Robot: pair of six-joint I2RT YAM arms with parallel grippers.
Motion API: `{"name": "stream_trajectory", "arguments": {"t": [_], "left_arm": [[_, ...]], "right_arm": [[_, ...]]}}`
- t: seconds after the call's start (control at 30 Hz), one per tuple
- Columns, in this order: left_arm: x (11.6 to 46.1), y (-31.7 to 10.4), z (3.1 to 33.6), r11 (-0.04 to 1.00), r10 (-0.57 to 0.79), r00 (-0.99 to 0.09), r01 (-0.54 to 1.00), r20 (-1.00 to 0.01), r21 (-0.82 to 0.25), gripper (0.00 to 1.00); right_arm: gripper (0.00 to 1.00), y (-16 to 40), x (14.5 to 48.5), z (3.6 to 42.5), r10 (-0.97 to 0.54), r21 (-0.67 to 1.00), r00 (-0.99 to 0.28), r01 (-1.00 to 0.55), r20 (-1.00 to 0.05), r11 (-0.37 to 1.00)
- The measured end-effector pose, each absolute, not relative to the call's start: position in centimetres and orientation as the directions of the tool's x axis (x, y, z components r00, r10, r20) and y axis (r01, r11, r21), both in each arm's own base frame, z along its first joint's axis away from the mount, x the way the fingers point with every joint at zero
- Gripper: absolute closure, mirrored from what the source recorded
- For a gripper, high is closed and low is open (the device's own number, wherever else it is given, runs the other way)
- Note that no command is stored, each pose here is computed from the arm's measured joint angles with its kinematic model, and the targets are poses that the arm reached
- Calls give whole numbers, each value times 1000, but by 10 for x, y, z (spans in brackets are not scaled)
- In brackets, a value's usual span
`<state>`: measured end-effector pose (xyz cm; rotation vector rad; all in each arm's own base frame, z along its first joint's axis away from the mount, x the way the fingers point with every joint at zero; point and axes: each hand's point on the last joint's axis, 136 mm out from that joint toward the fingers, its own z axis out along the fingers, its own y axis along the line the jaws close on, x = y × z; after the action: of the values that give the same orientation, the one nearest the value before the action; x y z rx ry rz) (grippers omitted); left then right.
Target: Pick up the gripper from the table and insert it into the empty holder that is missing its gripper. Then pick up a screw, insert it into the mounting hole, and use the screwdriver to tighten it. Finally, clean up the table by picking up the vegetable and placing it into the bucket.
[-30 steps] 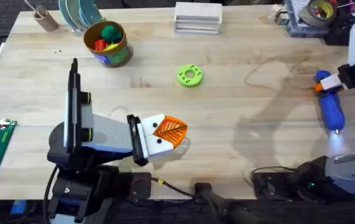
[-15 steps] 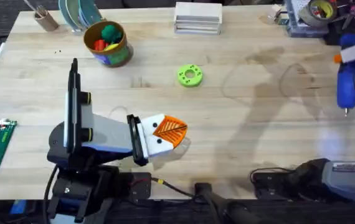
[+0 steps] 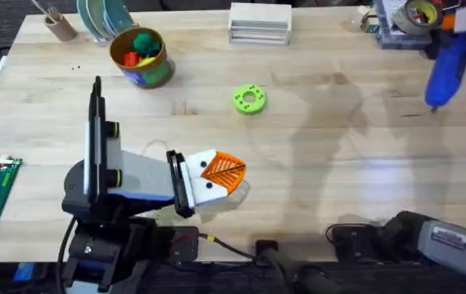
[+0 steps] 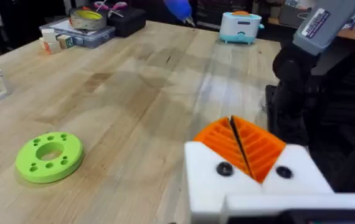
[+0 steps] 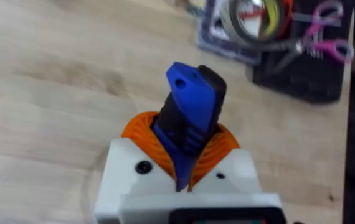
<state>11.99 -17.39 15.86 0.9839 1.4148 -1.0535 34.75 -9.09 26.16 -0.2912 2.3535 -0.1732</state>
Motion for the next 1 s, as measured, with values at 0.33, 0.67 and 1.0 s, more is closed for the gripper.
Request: {"name": "stream_trajectory", "arguments": {"t": [0.33,0.67,1.0], "left_arm": [[120,-174,159,270,19,-94,959,-995,-85,994],[120,-174,159,270,20,-93,959,-995,-85,994],[120,-174,159,270,20,-93,959,-995,-85,994]], "right_arm": [[923,-32,323,359,-247,-177,-405,-202,-880,963],[923,-2,240,412,-279,-242,-215,-184,-936,953],[924,18,245,392,-191,-190,20,-243,-981,951]]}}
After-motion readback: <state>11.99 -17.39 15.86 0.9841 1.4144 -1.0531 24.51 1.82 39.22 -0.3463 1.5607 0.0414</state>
